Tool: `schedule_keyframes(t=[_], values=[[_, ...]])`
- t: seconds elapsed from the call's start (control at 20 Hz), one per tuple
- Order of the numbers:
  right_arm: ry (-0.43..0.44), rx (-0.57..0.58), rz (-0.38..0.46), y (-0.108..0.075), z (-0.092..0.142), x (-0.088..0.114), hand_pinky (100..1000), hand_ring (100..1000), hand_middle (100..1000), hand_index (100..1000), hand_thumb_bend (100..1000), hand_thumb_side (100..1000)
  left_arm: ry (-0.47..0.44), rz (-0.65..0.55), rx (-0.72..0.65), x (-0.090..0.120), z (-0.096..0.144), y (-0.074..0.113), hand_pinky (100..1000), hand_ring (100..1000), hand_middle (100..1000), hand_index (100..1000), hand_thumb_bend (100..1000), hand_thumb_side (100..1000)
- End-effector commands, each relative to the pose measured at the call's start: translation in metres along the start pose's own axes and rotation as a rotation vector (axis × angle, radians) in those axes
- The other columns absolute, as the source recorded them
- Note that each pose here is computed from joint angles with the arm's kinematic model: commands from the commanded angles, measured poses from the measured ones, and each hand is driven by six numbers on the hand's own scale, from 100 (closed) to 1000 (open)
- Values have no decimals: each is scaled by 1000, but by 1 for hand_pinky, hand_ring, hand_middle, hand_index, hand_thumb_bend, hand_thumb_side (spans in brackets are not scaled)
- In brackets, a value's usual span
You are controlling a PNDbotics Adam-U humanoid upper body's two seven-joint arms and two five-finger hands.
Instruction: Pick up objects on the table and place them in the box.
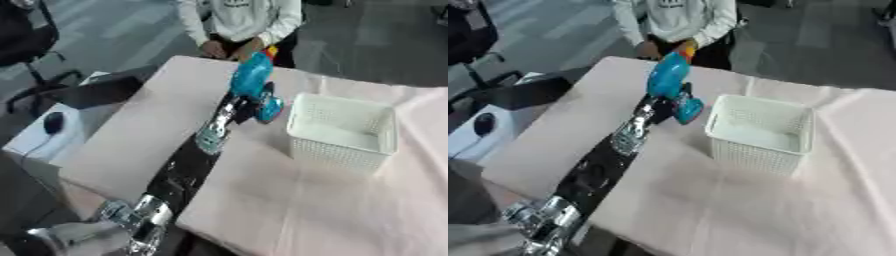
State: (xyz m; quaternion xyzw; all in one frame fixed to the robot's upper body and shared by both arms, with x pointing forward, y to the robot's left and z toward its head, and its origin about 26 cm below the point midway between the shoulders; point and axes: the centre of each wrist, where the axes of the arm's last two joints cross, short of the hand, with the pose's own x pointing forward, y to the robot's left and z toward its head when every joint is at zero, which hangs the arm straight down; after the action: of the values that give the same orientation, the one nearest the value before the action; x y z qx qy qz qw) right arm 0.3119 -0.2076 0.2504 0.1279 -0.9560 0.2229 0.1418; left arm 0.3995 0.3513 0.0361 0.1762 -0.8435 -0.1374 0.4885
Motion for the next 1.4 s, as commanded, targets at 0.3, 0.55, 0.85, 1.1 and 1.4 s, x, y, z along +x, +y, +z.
schedule_keyframes(t=[0.3,0.55,0.85,1.1,1.4], values=[[-22,6,7,-2,-6,4,292,100,102,492,100,1000,-169,1,-70,44,-38,38,100,100,100,316,100,666],[-24,5,5,-1,-6,4,293,100,103,492,100,1000,-221,37,-154,57,-48,37,100,100,100,318,100,668],[-28,3,0,0,-7,4,293,100,106,492,100,1000,-263,61,-250,63,-55,29,100,100,100,321,100,670],[-32,1,-4,0,-8,4,293,100,107,492,100,1000,-289,60,-311,63,-59,19,100,100,100,324,100,670],[-38,-1,-9,1,-10,4,293,100,109,491,100,1000,-306,54,-363,61,-62,8,100,100,100,326,100,672]])
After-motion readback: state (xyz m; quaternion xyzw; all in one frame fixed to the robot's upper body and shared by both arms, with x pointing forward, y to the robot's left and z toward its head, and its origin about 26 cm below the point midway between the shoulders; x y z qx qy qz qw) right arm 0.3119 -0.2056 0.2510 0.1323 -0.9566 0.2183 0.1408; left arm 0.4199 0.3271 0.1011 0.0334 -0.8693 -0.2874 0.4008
